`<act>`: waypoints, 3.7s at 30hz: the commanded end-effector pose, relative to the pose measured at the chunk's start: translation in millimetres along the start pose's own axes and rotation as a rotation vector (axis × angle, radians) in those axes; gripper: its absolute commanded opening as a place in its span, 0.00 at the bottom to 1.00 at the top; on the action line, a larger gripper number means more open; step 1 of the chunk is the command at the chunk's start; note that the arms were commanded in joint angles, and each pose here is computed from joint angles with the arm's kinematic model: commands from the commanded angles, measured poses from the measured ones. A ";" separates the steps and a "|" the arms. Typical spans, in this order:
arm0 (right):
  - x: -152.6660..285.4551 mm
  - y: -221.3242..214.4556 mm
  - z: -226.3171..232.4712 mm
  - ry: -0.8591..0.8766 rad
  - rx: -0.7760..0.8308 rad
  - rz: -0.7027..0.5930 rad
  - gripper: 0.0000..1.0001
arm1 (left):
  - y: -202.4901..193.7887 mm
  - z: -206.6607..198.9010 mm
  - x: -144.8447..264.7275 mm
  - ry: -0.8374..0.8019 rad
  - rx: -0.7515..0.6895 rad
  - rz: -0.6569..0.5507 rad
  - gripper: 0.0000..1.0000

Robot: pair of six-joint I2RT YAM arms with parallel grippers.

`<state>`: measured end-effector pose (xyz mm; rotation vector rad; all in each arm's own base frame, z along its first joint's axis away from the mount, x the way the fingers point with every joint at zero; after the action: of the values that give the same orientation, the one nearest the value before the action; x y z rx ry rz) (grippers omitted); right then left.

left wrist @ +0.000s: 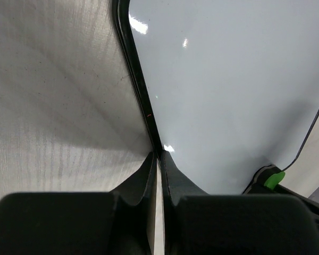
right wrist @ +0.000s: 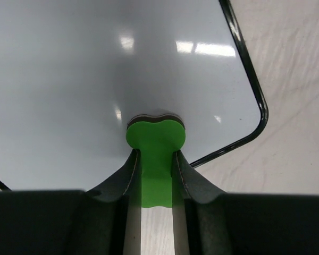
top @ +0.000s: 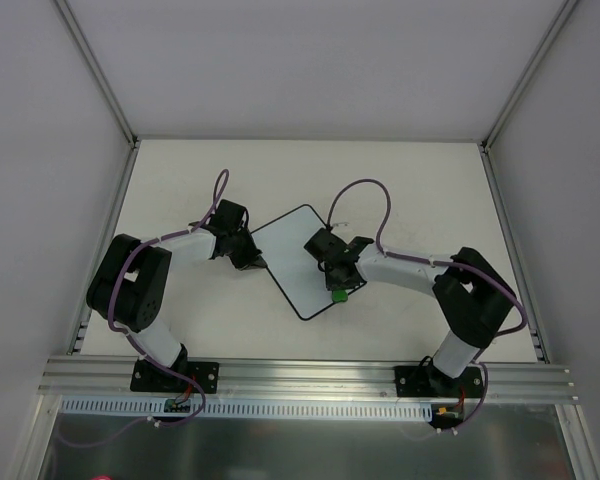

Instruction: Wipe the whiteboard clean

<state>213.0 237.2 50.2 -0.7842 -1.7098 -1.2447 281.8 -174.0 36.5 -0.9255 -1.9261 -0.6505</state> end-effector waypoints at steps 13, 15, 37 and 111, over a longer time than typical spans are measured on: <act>26.7 33.9 59.0 0.076 0.129 -0.146 0.00 | -18.9 73.5 -8.9 0.289 0.011 0.053 0.00; 18.6 32.7 70.1 0.083 0.153 -0.126 0.00 | -19.3 74.1 -8.9 0.290 0.011 0.054 0.00; -18.3 -19.4 -56.0 -0.087 -0.138 0.069 0.00 | -19.4 76.0 -6.4 0.288 -0.001 0.049 0.00; 288.7 18.7 -287.5 -0.404 -0.354 -0.834 0.99 | 51.5 -18.0 324.9 -0.158 -0.408 -0.928 0.99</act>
<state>204.8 -19.0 342.7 -0.5384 -2.1670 -2.1787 240.0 -78.8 300.6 -0.4704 -2.4033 -1.4182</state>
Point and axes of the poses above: each gripper's point midway between its finger pads, its own x axis back along the fingers, its own z axis along the line the jaws close on, y = z × x, the point moved 3 cm from there along x, back along the fingers, and after that the axes turned 10 degrees about x, right-handed, at the moved point
